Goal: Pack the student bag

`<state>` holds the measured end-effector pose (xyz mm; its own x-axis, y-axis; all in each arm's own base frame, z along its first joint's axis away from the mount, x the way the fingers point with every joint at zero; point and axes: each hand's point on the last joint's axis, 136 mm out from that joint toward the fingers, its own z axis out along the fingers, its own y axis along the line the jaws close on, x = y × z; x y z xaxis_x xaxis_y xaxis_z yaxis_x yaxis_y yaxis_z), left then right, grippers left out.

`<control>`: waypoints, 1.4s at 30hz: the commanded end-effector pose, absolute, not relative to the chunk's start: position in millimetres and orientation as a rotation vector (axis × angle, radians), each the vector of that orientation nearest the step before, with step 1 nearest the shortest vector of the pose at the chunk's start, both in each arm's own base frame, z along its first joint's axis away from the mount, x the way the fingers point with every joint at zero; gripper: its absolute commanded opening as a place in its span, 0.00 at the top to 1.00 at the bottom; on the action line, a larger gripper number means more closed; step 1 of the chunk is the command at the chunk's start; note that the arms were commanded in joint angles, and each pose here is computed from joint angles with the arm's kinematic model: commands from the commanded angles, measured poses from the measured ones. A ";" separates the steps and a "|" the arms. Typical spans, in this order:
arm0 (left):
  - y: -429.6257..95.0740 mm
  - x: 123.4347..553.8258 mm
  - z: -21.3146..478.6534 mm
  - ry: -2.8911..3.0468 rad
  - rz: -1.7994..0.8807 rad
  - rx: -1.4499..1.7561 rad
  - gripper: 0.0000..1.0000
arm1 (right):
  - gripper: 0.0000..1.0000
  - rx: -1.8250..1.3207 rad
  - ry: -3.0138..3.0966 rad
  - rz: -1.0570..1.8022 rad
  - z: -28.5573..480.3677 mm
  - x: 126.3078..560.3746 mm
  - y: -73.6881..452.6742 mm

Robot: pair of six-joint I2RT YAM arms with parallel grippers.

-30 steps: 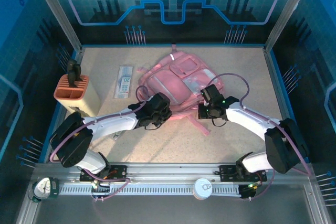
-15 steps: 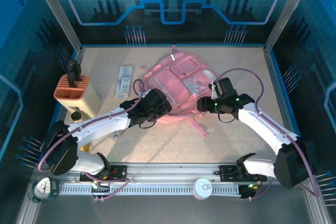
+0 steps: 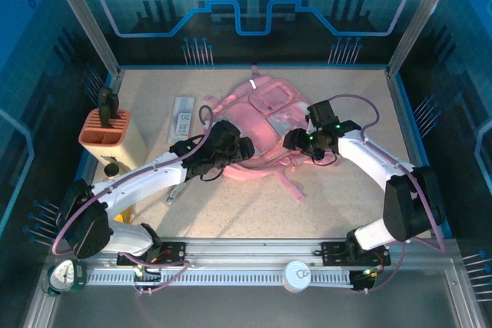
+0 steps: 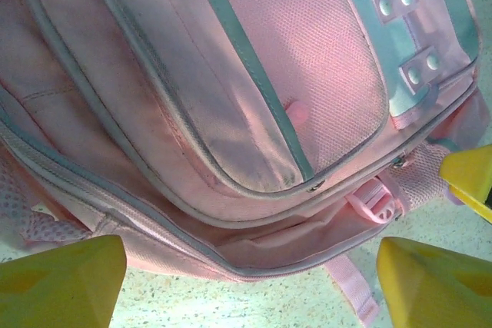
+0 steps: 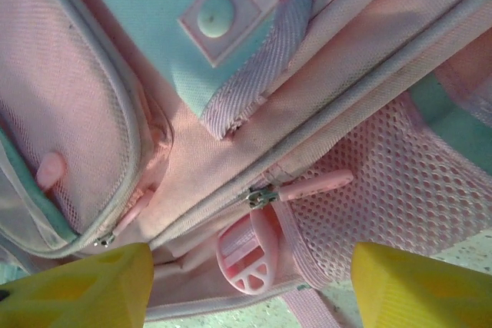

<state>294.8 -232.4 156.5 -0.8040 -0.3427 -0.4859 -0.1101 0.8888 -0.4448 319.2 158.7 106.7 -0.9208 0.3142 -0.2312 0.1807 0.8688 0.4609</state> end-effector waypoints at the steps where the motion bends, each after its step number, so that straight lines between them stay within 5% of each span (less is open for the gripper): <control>1: -224.8 296.7 163.0 2.480 -0.479 -0.229 0.09 | 0.32 0.532 2.690 0.662 107.3 332.7 152.3; 5: -223.7 297.3 159.9 2.492 -0.456 -0.175 0.01 | 0.34 0.593 2.667 0.677 101.2 344.1 147.0; 14: -227.3 298.8 151.3 2.529 -0.447 -0.177 0.01 | 0.45 0.649 2.677 0.684 80.8 365.7 144.3; 28: -287.5 286.0 146.7 2.581 -0.749 -0.267 0.01 | 0.84 0.668 2.557 0.847 85.3 390.0 144.5; 34: -322.6 276.9 127.3 2.581 -0.865 -0.245 0.19 | 1.00 0.681 2.450 0.957 110.6 387.5 140.7; 42: -336.3 281.4 101.9 2.563 -0.916 -0.199 0.34 | 1.00 0.726 2.360 1.071 138.1 365.7 128.1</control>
<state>277.5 -326.3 102.2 -0.9092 -0.2664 -0.3198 -0.0270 0.8044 -0.5935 366.0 131.8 106.8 -0.7828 0.6037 -0.1509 0.3354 0.6135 0.7149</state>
